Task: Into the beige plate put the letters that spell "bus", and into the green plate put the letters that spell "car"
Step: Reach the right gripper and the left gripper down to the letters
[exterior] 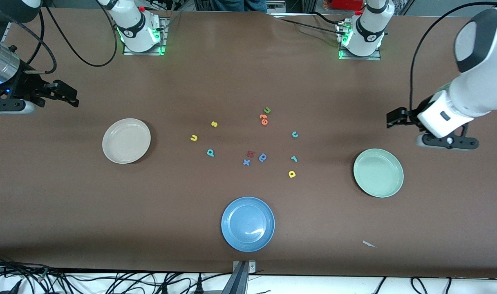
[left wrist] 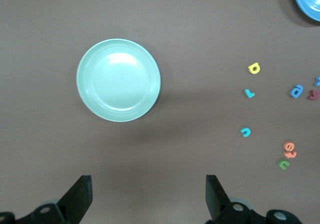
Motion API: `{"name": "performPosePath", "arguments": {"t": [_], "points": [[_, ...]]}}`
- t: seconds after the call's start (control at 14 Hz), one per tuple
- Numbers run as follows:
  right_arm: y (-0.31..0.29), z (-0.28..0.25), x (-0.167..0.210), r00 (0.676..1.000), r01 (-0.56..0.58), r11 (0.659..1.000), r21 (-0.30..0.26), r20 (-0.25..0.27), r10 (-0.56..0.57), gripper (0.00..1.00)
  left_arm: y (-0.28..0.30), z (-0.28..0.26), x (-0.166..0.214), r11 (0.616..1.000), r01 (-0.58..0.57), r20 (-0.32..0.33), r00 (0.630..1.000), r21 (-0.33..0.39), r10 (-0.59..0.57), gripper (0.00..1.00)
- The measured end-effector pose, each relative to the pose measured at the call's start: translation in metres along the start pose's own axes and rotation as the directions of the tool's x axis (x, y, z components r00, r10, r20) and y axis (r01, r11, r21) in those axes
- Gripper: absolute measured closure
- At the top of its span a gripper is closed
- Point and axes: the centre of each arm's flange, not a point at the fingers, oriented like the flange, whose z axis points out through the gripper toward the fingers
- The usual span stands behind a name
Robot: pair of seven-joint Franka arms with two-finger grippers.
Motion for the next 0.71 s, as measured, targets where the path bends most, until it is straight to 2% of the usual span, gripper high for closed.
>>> {"name": "performPosePath", "arguments": {"t": [0.36,0.5,0.71], "points": [[-0.008,0.004,0.001,1.000,0.015,1.000,0.000,0.009,-0.015,0.00,0.062,0.053,-0.002,1.000,0.028,0.004,1.000,-0.010,-0.028,0.00],[-0.031,0.022,0.006,0.997,0.056,0.998,-0.001,0.047,-0.056,0.00,0.077,0.074,-0.005,0.999,0.041,0.004,0.999,-0.012,-0.041,0.00],[-0.077,0.074,0.019,0.982,0.133,0.991,-0.001,0.136,-0.131,0.00,0.115,0.117,-0.017,0.996,0.086,-0.019,0.996,-0.027,-0.086,0.00]]}}
